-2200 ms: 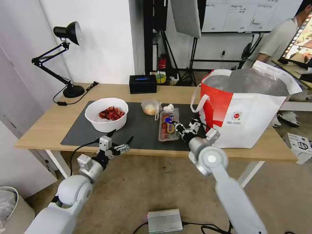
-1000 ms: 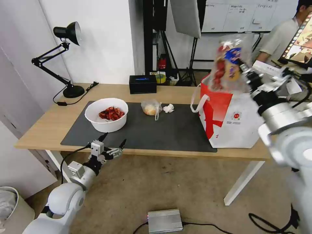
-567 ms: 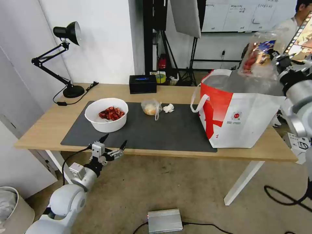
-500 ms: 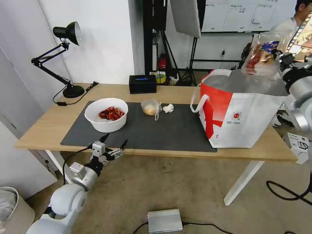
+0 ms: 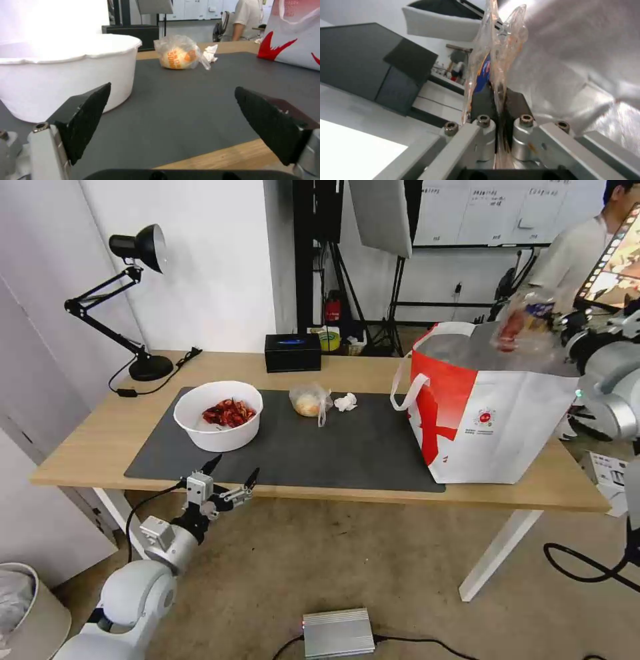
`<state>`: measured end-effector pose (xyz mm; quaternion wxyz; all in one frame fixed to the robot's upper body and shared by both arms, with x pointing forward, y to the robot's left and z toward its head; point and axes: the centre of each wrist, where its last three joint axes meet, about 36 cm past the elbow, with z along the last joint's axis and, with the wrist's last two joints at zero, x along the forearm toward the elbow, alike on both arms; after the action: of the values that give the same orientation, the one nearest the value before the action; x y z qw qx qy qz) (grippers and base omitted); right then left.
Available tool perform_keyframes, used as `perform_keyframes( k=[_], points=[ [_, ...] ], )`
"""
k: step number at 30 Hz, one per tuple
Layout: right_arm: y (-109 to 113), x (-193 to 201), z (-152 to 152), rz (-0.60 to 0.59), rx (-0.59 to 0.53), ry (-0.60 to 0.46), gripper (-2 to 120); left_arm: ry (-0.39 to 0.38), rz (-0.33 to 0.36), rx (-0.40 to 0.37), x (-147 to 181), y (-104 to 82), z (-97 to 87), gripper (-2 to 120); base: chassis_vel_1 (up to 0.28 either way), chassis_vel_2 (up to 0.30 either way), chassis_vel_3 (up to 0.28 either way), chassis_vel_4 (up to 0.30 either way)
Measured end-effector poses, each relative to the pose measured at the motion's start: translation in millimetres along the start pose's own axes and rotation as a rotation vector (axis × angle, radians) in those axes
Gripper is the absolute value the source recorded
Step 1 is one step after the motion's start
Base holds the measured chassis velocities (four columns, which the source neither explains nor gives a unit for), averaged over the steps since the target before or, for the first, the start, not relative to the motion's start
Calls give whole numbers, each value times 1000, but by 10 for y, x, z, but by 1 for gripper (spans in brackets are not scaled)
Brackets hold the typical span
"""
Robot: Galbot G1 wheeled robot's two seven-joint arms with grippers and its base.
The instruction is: Pick up the trash from the table and place it into the takeout bag.
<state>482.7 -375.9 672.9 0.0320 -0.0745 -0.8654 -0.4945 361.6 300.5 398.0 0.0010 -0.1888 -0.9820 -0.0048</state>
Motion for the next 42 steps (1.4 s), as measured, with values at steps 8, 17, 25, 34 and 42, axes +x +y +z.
perform_keyframes(
  k=[8,17,25,34,42],
  points=[
    [-134,-65,141,47,-6,5,1,6,7,-8,26,-57,29,100,0,0,0,0],
    [-172,-59,187,49,-3,7,13,5,9,-9,28,-61,34,100,0,0,0,0],
    [-189,-40,196,52,3,8,53,5,11,-8,31,-76,36,100,0,0,0,0],
    [-168,68,247,6,30,10,83,-3,6,-7,36,-79,15,100,0,0,0,0],
    [-199,261,351,-147,235,-72,84,0,-4,-17,92,-29,-14,100,0,0,0,0]
  ],
)
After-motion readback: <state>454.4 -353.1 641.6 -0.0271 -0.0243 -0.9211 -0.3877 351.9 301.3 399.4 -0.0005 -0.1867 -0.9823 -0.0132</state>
